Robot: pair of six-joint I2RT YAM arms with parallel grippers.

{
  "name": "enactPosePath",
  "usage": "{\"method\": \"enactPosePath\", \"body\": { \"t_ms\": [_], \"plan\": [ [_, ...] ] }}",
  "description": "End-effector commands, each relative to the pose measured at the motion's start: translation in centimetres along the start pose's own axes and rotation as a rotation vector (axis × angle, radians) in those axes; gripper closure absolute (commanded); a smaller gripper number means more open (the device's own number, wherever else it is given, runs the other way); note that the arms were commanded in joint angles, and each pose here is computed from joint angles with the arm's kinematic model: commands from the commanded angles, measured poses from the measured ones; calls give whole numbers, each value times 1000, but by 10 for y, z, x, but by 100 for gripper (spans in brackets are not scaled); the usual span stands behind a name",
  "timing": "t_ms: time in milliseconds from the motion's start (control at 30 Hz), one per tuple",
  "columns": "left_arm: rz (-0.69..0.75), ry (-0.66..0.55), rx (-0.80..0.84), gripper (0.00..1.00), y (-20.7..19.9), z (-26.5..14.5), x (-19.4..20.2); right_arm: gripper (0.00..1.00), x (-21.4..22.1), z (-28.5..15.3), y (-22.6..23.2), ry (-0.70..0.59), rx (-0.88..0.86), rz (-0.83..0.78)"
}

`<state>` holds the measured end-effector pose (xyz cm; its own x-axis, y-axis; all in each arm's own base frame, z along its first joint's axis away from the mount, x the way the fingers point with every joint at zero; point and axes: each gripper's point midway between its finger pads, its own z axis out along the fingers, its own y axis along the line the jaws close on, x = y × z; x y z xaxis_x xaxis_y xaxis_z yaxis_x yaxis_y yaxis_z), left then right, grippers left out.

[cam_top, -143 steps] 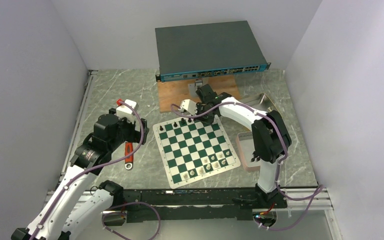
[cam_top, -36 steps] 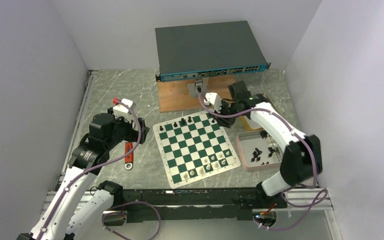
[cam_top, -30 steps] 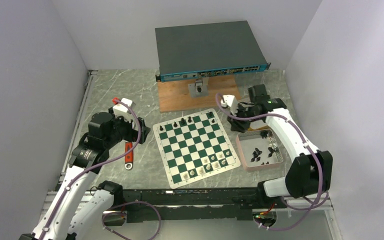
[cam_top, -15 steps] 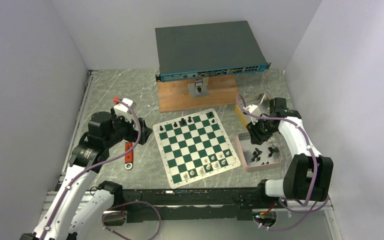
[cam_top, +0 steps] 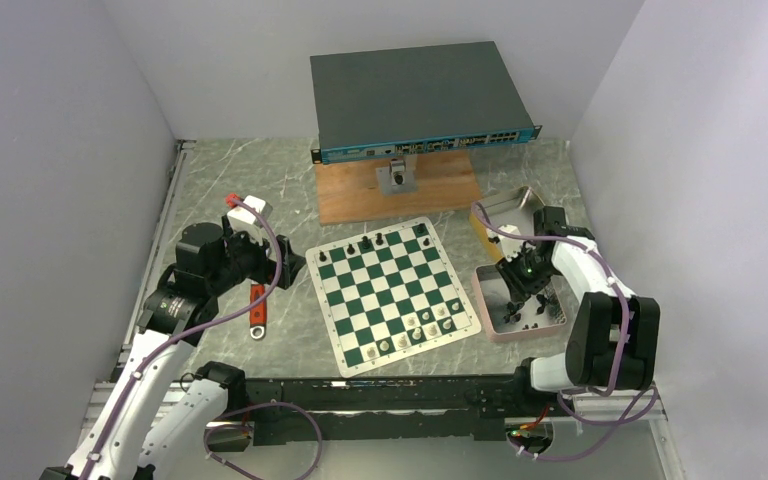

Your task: Set up the chess pieces on the board

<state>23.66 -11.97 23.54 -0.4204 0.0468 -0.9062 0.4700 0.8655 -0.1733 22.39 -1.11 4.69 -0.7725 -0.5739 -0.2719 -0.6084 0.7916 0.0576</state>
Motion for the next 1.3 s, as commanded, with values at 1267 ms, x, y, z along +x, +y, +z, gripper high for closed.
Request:
{"method": "enactPosePath", "body": {
  "t_ms": [1267],
  "plan": [
    [-14, -34, 112, 1, -14, 4, -9, 88, -17, -15, -16, -132, 47, -41]
  ]
}}
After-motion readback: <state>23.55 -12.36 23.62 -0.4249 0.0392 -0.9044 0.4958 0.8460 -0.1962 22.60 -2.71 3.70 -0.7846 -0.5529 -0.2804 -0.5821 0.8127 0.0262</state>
